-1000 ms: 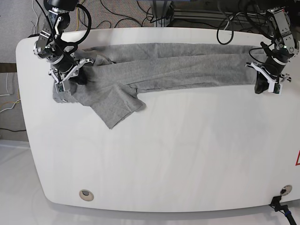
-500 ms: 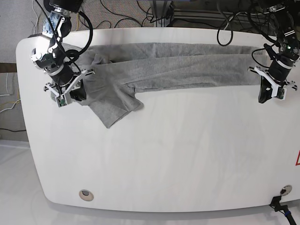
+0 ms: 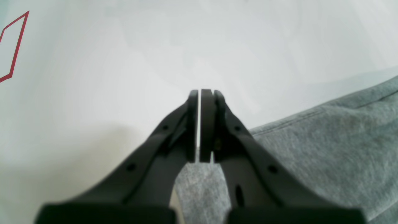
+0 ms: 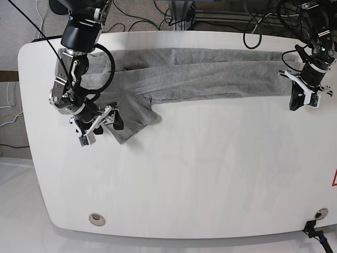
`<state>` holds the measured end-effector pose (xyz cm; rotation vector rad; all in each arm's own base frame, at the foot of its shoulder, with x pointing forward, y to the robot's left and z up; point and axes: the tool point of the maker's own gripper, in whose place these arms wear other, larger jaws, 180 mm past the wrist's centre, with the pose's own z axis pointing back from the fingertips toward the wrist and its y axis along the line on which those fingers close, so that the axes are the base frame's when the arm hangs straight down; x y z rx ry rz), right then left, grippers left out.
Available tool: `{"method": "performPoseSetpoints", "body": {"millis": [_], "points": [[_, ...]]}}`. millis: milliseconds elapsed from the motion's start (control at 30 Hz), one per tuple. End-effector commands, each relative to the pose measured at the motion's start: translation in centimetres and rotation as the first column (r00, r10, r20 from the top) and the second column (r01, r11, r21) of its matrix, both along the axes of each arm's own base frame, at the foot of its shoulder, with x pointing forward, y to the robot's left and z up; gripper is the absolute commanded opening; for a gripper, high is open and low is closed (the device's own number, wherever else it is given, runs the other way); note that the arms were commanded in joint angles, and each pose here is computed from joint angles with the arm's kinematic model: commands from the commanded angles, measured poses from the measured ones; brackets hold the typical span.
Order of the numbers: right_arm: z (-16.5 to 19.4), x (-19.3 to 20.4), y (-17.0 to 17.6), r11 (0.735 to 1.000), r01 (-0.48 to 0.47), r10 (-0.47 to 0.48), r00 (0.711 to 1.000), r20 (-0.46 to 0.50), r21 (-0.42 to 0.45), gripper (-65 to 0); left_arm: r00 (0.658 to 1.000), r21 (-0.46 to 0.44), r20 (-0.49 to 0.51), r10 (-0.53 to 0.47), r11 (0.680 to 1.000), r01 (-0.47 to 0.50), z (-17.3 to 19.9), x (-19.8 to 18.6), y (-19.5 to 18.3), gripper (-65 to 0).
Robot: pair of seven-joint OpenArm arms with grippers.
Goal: Fold the T-shirt properly
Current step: 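Release the right gripper and move it to the loose sleeve, then grasp the loose sleeve with the right gripper and tuck it onto the fold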
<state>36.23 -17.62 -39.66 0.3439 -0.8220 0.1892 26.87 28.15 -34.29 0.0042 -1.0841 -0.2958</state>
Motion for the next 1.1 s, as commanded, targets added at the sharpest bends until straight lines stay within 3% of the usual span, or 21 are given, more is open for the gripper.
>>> {"method": "performPoseSetpoints", "body": {"millis": [0,200,467,633,733,867,1067], "points": [[1.8,1.9,-0.4,1.000,0.012,-0.014,0.997,0.070,0.027,-19.5,0.998,0.007,0.056,-0.007,1.000,0.006,1.7,0.7,0.3,-65.0],[0.2,1.6,0.0,0.998,0.016,-0.018,1.000,0.026,0.053,-19.5,0.998,0.006,0.054,-0.006,1.000,0.006,1.7,0.7,0.3,-65.0],[-2.0,-0.6,4.3,0.992,-0.125,0.126,0.991,-0.034,0.035,-19.5,0.999,0.005,0.053,-0.005,1.000,0.005,1.6,0.7,0.4,-65.0],[-2.8,-1.6,4.7,0.990,-0.133,0.135,0.989,-0.055,0.041,-20.2,0.999,0.005,0.052,-0.005,1.000,0.005,1.6,0.6,0.4,-65.0],[-2.6,-1.4,4.7,0.991,-0.130,0.132,0.990,-0.042,0.045,-31.9,0.999,0.004,0.051,-0.004,1.000,0.004,1.5,0.6,0.4,-65.0],[-2.2,-1.0,4.7,0.991,-0.123,0.124,0.992,-0.015,0.051,-63.1,0.999,0.004,0.051,-0.004,1.000,0.004,1.5,0.6,0.4,-65.0],[-1.2,-0.8,4.5,0.991,-0.129,0.129,0.992,0.012,0.033,-65.0,0.999,0.005,0.049,-0.004,1.000,0.003,1.5,0.6,0.4,-65.0]]}}
